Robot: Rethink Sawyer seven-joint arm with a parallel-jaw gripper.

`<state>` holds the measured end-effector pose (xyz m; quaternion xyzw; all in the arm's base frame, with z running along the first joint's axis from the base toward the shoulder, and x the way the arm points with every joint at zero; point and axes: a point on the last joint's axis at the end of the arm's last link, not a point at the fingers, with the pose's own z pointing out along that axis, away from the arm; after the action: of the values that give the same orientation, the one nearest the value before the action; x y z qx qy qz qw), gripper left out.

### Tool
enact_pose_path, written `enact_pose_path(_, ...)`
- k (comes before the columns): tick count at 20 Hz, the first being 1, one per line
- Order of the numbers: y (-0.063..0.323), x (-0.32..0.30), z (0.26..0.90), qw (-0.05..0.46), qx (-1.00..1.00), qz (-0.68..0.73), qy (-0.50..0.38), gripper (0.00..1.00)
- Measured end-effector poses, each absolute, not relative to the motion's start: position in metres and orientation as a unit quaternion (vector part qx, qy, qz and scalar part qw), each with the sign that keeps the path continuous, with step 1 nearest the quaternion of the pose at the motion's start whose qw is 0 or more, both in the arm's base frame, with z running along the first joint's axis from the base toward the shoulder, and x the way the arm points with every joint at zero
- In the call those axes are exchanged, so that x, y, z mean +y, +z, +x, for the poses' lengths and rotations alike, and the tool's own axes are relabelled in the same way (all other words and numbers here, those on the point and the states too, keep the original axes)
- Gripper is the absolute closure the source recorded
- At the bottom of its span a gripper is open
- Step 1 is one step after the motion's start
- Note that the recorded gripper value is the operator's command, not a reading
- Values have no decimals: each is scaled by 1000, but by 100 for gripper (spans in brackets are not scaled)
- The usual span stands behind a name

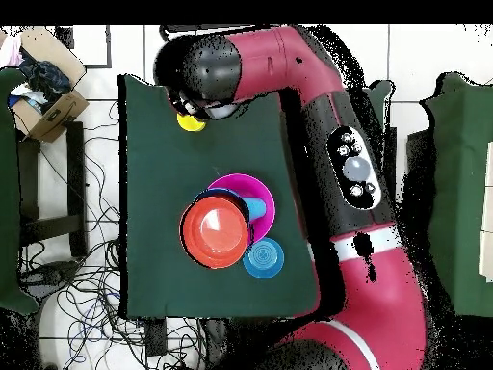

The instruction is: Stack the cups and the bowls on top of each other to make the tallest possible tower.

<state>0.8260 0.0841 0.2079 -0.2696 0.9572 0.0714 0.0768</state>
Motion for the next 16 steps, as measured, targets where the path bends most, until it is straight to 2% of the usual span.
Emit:
enact_pose_path(1,196,87,838,97,957,-261,78,0)
enact_pose_path(6,160,81,862,129,960,-232,90,0)
enact_pose_path(8,139,69,871,128,964,-214,94,0)
enact_pose_path(16,98,30,881,123,973,-179,81,0)
